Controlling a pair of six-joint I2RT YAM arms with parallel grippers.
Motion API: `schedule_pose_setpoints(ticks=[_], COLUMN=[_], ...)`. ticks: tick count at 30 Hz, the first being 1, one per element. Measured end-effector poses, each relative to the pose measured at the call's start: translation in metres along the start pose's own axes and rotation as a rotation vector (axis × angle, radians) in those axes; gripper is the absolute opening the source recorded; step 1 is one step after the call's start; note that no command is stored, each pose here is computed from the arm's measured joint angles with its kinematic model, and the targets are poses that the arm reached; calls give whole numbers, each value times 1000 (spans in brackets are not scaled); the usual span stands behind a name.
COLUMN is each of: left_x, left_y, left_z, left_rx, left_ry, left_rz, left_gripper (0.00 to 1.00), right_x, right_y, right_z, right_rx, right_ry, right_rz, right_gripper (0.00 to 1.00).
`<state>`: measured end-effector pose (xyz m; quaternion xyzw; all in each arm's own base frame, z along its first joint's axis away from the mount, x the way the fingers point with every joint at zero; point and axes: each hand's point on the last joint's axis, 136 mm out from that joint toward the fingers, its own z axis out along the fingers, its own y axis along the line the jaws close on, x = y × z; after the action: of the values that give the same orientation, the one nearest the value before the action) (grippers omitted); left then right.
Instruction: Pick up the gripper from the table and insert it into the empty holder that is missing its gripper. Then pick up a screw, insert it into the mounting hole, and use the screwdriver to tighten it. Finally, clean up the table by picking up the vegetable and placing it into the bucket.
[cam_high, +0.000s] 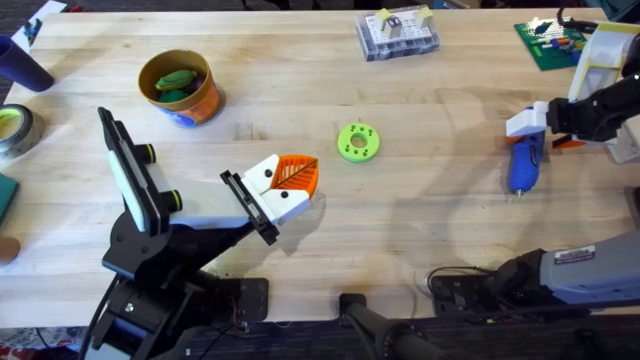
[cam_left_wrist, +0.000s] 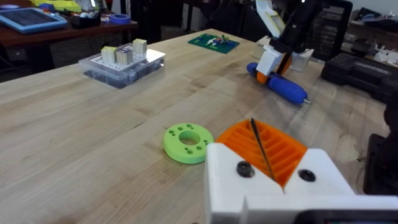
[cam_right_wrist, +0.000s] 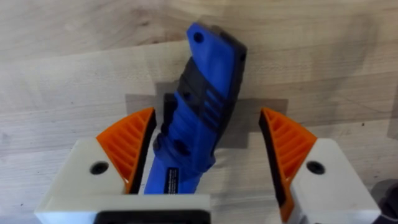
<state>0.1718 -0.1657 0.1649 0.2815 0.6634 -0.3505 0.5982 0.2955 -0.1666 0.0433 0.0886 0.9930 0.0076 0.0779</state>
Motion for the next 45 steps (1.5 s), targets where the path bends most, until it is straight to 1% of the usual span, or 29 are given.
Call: schedule_pose_setpoints(ticks=[4,10,12,17,26,31,35,40,45], left_x=[0,0,0,0,0,0,0,0,0], left_y=[0,0,0,0,0,0,0,0,0], left_z=[0,0,0,0,0,0,0,0,0], left_rx=[0,1,1,1,1,1,1,1,1], left_ry=[1,1,1,1,1,1,1,1,1], left_rz=[-1,-2,-1,-2,-2,-2,-2,-2,-2], left_gripper=[18,18,18,18,18,18,18,18,18], right_x=[0,-26,-29,-30,-25,-15,-15,-14,-14], right_y=[1,13,19,25,9,11,11,10,9], right_z=[0,-1,-2,-2,0,0,1,6,8], right_rx=[-5,-85,-112,-137,-49,-53,-53,-53,-45], right_ry=[0,-116,-132,-133,-100,-60,-57,-43,-37], right_rz=[2,-4,-9,1,110,128,139,186,182], right_gripper=[997,997,997,997,997,997,997,997,997])
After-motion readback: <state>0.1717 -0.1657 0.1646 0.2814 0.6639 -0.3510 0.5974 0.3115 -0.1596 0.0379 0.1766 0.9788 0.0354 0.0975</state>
